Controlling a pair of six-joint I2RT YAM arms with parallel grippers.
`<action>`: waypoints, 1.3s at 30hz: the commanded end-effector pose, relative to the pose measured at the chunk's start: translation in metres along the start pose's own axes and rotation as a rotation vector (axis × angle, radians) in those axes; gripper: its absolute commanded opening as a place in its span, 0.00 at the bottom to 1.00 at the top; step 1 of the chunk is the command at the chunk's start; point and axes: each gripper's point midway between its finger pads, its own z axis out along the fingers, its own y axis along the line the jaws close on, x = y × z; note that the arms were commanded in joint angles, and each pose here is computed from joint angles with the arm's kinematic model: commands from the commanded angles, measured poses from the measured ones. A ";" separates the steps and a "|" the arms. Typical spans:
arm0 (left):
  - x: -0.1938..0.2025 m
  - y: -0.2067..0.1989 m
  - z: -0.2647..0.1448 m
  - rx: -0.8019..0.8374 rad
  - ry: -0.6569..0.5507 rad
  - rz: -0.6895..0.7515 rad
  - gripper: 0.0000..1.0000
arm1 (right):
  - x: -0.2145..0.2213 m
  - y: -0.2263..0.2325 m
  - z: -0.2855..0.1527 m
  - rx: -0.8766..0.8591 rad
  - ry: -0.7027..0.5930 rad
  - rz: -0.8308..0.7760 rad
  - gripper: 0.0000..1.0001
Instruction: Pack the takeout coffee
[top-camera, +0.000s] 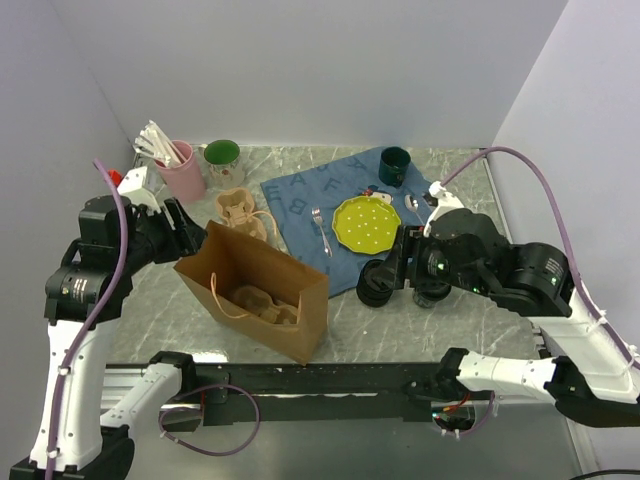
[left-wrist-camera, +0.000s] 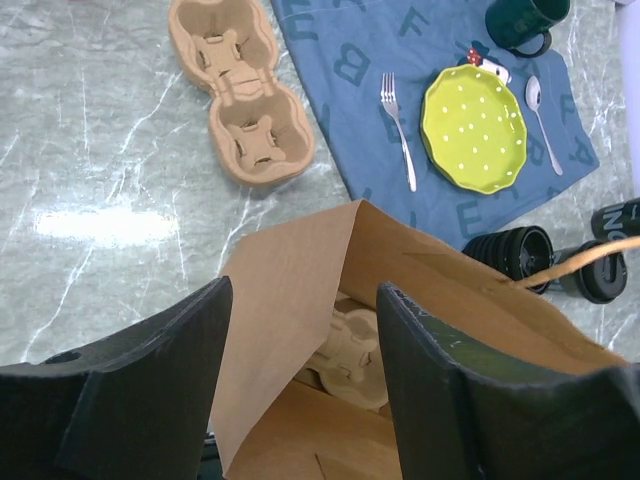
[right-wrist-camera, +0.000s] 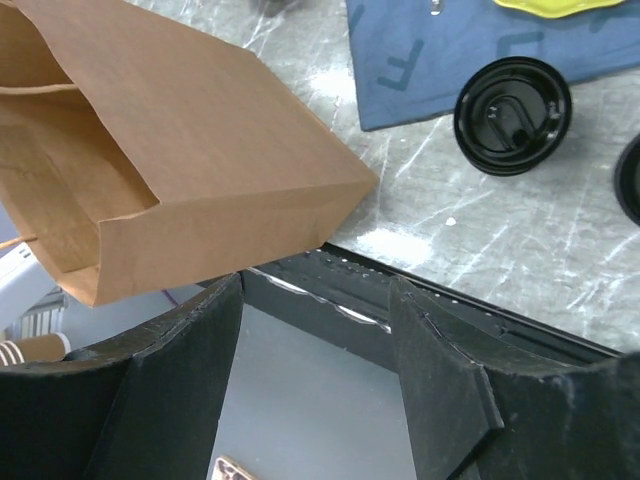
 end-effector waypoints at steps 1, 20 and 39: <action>-0.006 -0.003 0.006 0.029 -0.024 0.054 0.64 | 0.000 -0.019 -0.001 0.074 -0.016 -0.044 0.66; 0.012 0.003 0.018 -0.078 0.118 -0.173 0.01 | -0.026 0.028 0.016 -0.001 0.004 -0.046 0.67; 0.060 -0.007 -0.010 -0.010 0.157 -0.421 0.30 | 0.016 -0.168 0.062 0.541 0.178 0.010 0.82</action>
